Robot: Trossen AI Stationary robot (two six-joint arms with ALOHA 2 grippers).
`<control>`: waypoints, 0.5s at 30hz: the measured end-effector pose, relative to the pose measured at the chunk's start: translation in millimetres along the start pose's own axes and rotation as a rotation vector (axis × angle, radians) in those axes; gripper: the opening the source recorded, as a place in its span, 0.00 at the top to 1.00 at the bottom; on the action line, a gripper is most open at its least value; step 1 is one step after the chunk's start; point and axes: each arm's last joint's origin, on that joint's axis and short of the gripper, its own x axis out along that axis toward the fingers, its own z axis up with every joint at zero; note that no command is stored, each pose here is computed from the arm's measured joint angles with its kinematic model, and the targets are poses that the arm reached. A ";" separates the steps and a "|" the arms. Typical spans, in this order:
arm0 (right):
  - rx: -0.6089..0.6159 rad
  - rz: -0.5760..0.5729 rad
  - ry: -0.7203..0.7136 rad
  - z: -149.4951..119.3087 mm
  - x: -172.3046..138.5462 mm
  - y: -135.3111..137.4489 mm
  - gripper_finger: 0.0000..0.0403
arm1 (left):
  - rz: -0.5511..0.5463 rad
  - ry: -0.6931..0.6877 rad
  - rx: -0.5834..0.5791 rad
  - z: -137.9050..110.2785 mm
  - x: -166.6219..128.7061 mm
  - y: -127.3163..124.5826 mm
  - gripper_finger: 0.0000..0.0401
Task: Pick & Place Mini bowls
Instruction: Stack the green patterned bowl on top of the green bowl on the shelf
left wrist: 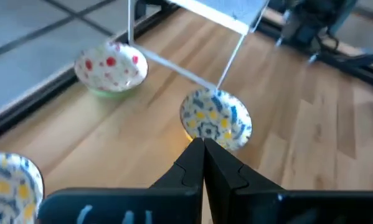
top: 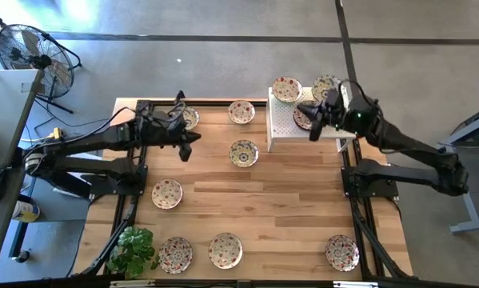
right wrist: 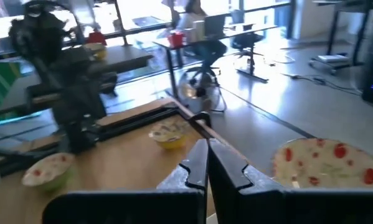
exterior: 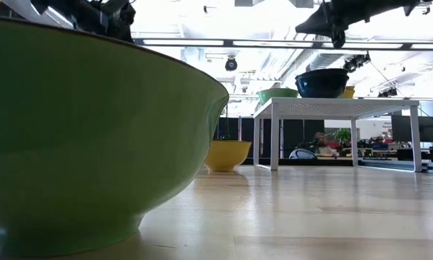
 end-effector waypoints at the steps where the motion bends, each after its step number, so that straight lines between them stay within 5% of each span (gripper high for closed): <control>1: -0.007 0.020 0.000 -3.0 -1.7 3.2 1.00 | 0.006 0.018 -0.012 0.0 -1.7 -4.0 1.00; 5: -0.017 0.084 -0.006 -7.6 -9.5 14.9 1.00 | -0.017 0.092 -0.060 3.1 -11.9 -22.4 1.00; 10: -0.026 0.149 -0.026 -6.1 -17.6 28.6 1.00 | -0.040 0.204 0.017 -2.3 -15.4 -44.0 1.00; 15: 0.005 0.119 -0.052 -6.7 -16.9 44.6 1.00 | -0.203 0.364 0.095 -17.2 -15.0 -65.7 1.00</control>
